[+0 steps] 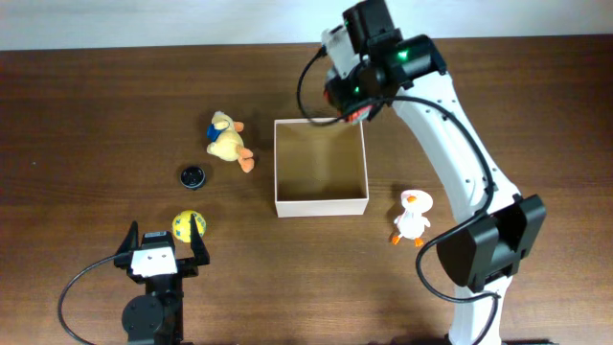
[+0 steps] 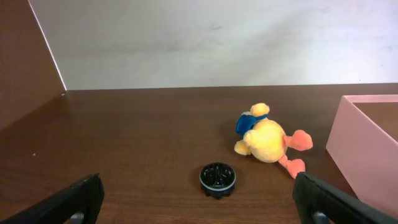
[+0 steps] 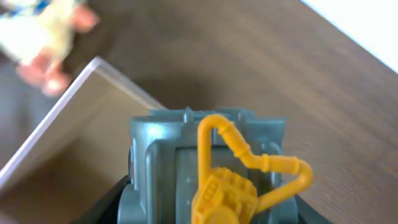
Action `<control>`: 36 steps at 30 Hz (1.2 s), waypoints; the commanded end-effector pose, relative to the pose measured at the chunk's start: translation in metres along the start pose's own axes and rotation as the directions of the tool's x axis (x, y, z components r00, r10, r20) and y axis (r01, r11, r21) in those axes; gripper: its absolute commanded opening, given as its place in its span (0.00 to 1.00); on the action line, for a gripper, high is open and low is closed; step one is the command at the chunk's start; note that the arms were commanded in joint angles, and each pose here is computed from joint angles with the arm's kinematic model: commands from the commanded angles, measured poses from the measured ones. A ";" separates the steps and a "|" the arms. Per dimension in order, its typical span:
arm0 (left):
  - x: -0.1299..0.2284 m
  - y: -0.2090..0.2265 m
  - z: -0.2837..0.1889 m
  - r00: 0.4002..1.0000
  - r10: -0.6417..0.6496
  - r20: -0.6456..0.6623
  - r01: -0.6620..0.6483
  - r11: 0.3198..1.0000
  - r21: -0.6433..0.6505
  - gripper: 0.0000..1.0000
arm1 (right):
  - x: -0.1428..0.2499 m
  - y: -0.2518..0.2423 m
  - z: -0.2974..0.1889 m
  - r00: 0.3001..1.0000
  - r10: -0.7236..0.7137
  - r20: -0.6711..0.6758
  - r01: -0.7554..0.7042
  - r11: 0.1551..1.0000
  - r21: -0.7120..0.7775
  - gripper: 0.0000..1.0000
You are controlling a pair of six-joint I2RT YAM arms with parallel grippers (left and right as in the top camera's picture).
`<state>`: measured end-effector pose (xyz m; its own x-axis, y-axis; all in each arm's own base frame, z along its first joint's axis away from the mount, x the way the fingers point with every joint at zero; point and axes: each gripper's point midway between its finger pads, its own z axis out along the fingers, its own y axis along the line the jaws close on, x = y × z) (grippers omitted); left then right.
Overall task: Pack container
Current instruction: 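Lift the truck with the right gripper and carry it over the box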
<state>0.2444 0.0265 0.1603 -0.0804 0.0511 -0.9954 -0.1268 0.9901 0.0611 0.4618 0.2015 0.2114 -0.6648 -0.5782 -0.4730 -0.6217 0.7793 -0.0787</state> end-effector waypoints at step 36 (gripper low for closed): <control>0.002 0.000 0.000 1.000 -0.011 0.002 0.011 1.000 0.001 0.99 | 0.015 0.074 -0.001 0.825 -0.538 0.173 0.564 0.763 -0.316 0.52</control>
<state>0.2444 0.0265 0.1603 -0.0804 0.0511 -0.9954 -0.1268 0.9901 0.0611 0.4088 0.2429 0.1991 -0.1634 -0.8635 -0.4772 -0.9738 0.2186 -0.0621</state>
